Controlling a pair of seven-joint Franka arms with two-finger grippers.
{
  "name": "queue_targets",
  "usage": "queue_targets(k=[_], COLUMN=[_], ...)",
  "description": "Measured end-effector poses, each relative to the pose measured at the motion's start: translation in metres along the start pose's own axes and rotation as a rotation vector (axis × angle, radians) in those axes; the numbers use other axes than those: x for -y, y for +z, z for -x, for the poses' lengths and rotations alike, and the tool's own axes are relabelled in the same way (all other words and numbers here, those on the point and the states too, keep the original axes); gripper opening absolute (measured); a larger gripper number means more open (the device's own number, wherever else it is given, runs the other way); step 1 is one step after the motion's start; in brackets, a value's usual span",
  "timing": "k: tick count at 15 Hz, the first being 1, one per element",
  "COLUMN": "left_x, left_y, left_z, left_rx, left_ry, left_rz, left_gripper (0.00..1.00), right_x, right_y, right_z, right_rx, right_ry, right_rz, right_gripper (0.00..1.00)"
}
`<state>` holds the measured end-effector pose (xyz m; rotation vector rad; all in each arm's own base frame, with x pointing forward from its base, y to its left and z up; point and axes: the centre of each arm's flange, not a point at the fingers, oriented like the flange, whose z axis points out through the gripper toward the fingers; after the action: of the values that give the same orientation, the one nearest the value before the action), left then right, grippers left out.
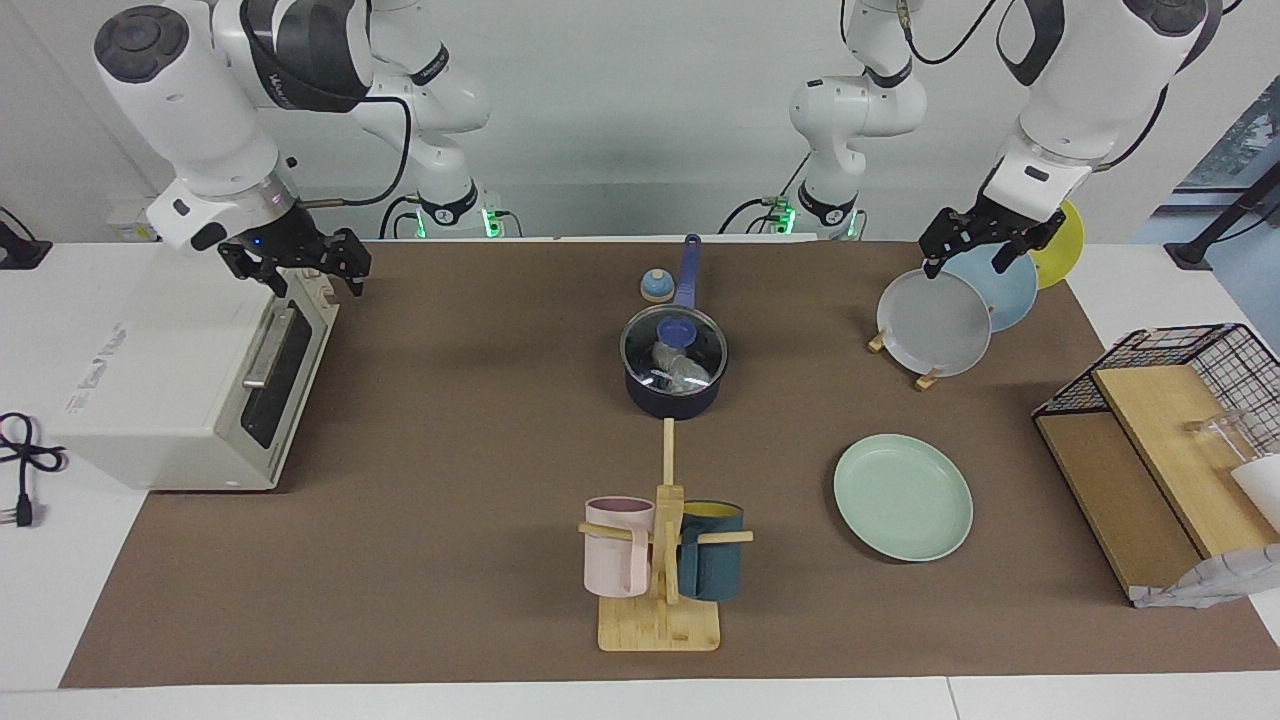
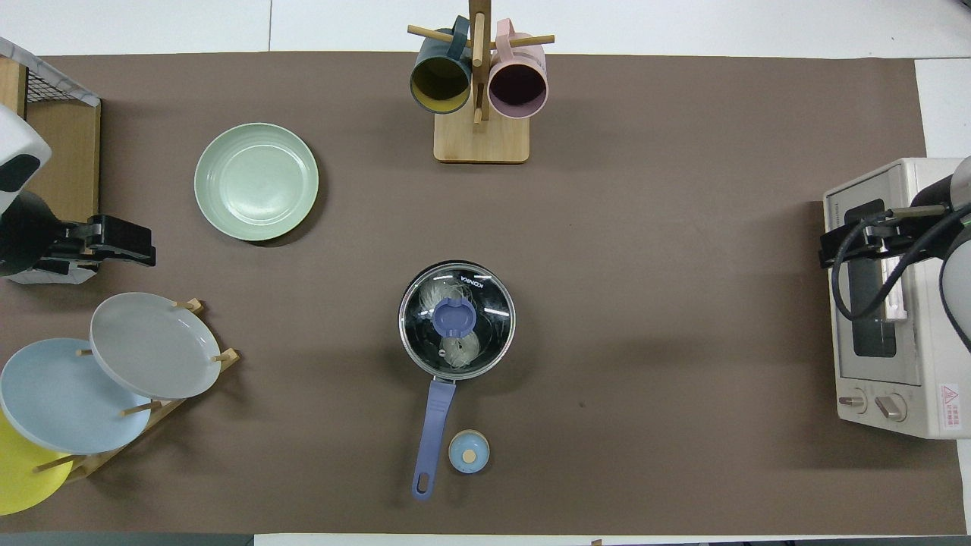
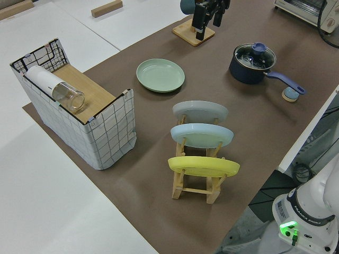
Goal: Transfer vermicelli from plate to pot
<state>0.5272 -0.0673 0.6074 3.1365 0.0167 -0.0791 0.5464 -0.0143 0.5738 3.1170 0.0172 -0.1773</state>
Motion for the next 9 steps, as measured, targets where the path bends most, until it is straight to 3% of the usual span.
queue_targets(k=[9], left_x=[0.0000], left_y=[0.0000], left_z=[0.0000], left_rx=[0.000], left_ry=[0.000], left_rz=[0.000], left_gripper=[1.00], right_x=[0.0014], right_y=[-0.0001], right_z=[0.0006], right_rx=[0.004], right_ry=[-0.002], right_rz=[-0.001], right_gripper=[1.00])
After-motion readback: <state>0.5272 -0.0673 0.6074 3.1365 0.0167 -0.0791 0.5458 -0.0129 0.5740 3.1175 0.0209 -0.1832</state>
